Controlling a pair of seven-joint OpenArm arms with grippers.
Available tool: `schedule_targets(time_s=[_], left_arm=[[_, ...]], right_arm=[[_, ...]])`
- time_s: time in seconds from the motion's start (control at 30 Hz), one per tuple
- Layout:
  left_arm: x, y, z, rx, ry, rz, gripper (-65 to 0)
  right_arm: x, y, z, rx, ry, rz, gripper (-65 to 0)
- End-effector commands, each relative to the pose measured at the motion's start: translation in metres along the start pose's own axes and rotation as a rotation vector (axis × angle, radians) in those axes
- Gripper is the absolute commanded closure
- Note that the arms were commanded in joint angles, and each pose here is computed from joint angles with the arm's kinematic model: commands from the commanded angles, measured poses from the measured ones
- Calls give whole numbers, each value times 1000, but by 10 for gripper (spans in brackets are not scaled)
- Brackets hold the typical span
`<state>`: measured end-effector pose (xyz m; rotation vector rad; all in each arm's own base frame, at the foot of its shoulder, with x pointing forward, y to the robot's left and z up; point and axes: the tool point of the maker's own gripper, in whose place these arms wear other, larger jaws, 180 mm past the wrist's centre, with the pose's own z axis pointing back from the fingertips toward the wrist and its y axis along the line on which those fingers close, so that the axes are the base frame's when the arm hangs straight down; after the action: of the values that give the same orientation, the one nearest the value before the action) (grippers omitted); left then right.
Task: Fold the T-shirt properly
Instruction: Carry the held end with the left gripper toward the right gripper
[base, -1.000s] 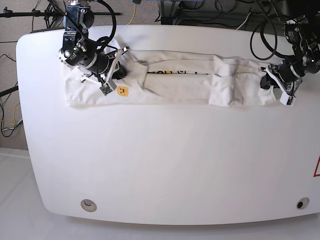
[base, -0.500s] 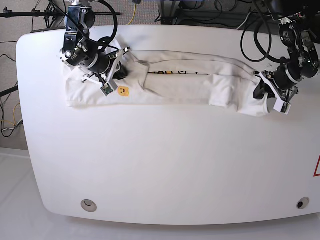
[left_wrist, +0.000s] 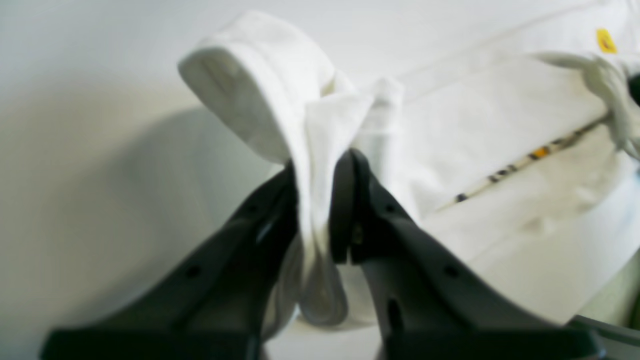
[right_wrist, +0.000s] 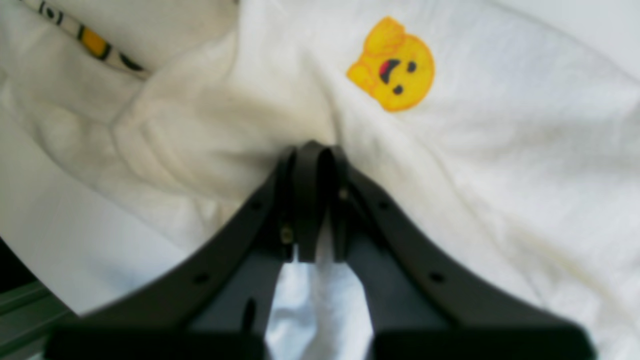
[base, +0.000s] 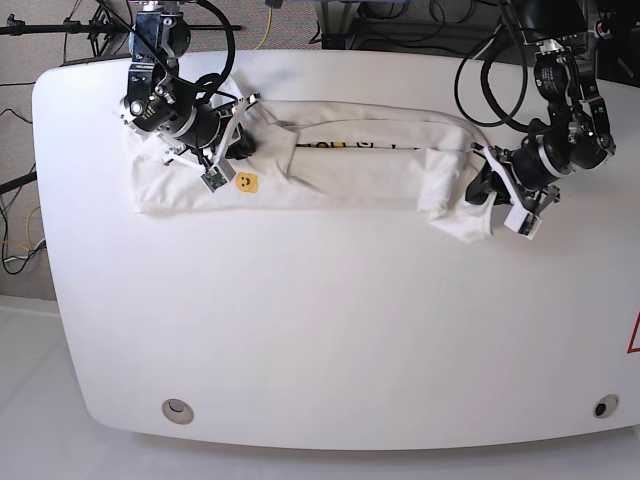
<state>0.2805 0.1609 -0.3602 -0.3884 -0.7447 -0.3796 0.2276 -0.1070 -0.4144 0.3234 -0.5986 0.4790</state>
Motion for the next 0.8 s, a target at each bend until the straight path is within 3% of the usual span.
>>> schedule_targets(time_s=[0.0, 0.33, 0.77], left_arm=[[26, -17, 0, -36, -72, -53, -6], [50, -66, -10, -132, -135, -102, -4], [64, -101, -23, -217, -198, -62, -8]], right_arm=[[7, -2, 3, -5, -21, 15, -31], [4, -2, 3, -6, -11, 15, -31], [4, 0, 1, -2, -10, 14, -26]])
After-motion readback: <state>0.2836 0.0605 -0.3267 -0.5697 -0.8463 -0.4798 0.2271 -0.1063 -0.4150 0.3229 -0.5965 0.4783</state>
